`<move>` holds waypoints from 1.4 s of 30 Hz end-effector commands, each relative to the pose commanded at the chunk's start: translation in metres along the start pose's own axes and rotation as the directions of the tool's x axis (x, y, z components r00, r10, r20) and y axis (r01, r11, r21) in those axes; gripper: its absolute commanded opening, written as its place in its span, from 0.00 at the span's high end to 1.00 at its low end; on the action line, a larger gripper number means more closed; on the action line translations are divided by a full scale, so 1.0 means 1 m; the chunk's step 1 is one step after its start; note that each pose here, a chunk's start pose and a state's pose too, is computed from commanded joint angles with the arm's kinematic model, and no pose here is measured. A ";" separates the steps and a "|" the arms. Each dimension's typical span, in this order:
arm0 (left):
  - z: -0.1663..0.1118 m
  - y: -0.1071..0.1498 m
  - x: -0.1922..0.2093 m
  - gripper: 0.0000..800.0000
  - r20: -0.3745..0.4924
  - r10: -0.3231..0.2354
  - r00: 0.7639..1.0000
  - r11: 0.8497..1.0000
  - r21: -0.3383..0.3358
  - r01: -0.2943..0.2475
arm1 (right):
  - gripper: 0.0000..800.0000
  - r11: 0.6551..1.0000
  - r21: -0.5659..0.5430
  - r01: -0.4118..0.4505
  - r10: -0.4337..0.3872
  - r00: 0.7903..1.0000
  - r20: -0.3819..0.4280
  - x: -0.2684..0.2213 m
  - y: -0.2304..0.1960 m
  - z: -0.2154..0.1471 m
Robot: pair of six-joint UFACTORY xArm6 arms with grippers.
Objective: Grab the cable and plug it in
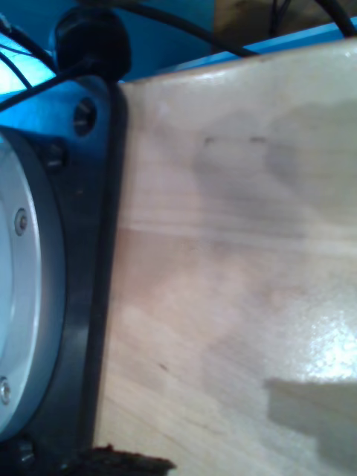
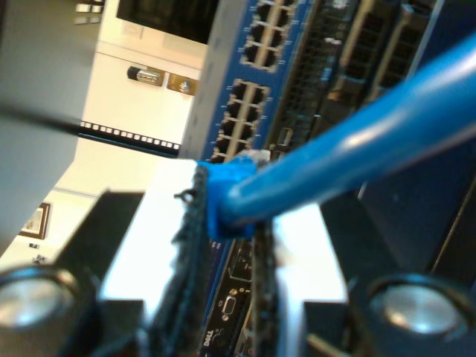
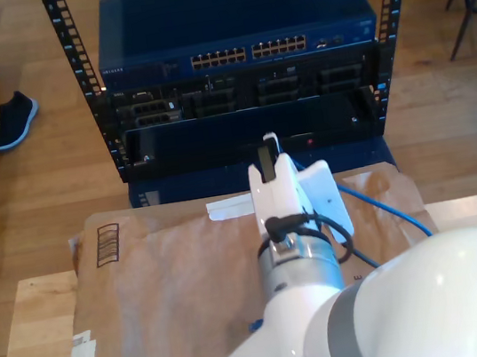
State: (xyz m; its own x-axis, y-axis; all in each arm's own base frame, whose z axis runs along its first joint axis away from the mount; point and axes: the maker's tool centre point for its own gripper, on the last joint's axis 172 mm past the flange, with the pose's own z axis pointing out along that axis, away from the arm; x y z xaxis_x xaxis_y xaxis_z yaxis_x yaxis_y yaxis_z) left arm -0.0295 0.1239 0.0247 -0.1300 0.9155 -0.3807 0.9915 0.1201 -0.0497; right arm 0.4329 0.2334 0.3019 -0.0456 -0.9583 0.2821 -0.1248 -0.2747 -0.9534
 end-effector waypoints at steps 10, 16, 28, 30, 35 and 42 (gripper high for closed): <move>0.000 0.000 0.000 0.00 0.000 0.001 1.000 1.000 0.001 -0.001 | 1.00 0.995 -0.016 -0.101 0.102 0.991 0.090 0.009 0.030 -0.017; 0.000 0.000 0.000 0.00 0.000 0.001 1.000 1.000 0.001 -0.001 | 1.00 0.997 0.022 -0.078 0.074 0.988 0.132 0.009 0.006 -0.015; 0.000 0.000 0.000 0.00 0.000 0.000 1.000 1.000 0.000 0.000 | 1.00 0.992 0.053 -0.112 0.112 0.994 0.020 0.061 -0.009 0.033; 0.000 0.000 0.000 0.00 0.000 0.000 1.000 1.000 0.000 0.000 | 1.00 0.991 0.075 -0.111 0.108 0.993 0.041 0.060 -0.014 0.039; 0.000 0.000 0.000 0.00 0.000 0.000 1.000 1.000 0.000 0.000 | 1.00 0.986 0.047 -0.161 0.160 0.987 0.025 0.061 0.007 0.050; 0.000 0.000 0.000 0.00 0.000 0.001 1.000 1.000 0.001 -0.001 | 1.00 0.973 0.088 -0.211 0.213 0.977 -0.005 0.062 -0.016 0.076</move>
State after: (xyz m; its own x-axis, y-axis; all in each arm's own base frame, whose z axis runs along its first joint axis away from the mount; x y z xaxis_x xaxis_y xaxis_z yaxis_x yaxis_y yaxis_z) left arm -0.0293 0.1240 0.0247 -0.1286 0.9157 -0.3807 0.9917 0.1186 -0.0497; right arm 0.5071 0.1722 0.3270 -0.0757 -0.9944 0.0734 -0.0249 -0.0717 -0.9971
